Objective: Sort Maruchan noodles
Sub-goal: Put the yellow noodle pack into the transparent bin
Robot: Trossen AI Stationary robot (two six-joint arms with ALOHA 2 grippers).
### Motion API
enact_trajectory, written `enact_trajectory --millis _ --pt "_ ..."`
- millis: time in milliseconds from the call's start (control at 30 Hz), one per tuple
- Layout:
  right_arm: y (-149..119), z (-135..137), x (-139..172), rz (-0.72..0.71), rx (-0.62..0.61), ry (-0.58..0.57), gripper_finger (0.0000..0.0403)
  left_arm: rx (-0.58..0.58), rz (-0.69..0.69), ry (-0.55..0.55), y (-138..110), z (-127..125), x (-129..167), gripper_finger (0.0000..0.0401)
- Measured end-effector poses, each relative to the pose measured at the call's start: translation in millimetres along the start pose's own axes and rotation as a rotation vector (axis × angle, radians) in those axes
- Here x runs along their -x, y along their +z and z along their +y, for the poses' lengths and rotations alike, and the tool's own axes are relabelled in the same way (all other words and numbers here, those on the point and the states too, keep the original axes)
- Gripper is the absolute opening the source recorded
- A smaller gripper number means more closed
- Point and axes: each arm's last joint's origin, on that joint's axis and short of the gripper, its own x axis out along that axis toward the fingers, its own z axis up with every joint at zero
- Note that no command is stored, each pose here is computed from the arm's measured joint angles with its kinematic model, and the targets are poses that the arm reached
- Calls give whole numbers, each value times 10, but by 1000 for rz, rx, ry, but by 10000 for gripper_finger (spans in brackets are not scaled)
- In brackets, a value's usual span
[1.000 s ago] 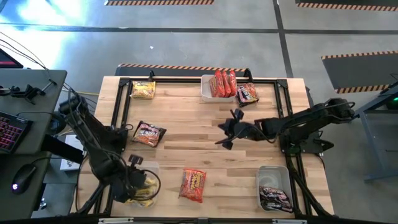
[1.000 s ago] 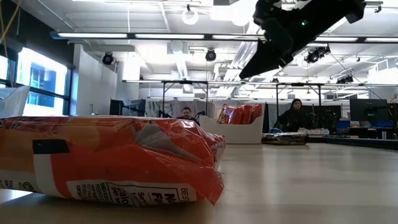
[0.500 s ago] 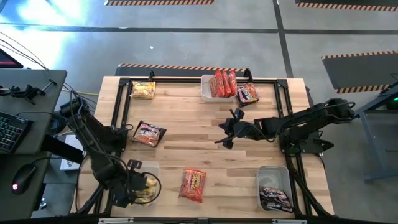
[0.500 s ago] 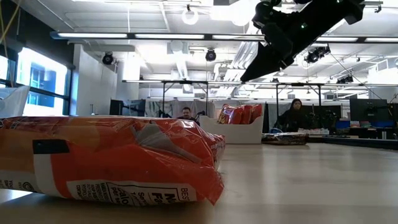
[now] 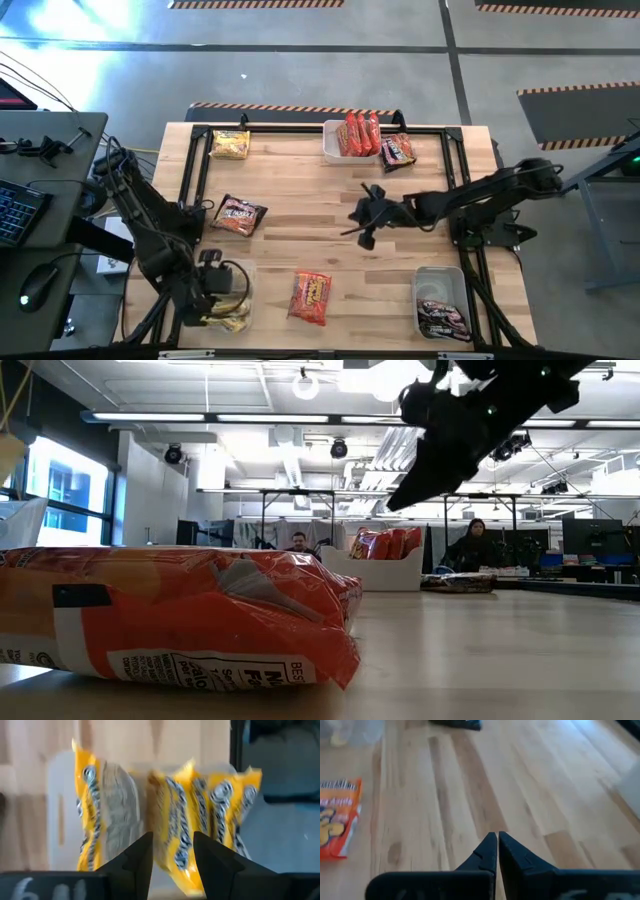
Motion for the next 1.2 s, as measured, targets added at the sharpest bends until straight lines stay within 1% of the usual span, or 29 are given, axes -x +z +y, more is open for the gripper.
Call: enact_trajectory --millis 167,300,400,467,533,633,767,867,1000,1200 --pt "-29 21 -163 -13 70 1 0 19 -50 54 70 70 -3 128" --pt "-31 19 -215 -23 101 5 0 80 -131 214 160 294 58 108" --pt "-30 7 -219 -23 99 2 0 153 -88 258 263 456 37 96" --pt "-30 7 -219 -23 99 2 0 172 -32 233 331 538 18 97" --pt "-30 8 -219 -23 99 4 0 162 15 199 397 588 -23 106" --pt "-30 8 -219 -22 99 5 0 161 50 173 458 653 -47 130" --pt "-33 7 -219 -19 101 4 0 129 90 163 513 710 -99 167" --pt "-34 7 -219 -18 101 5 0 93 122 162 546 728 -157 185" --pt "-35 7 -218 -17 101 4 0 46 172 161 575 722 -262 189" --pt "-35 7 -218 -17 101 4 0 0 243 189 606 700 -457 168"
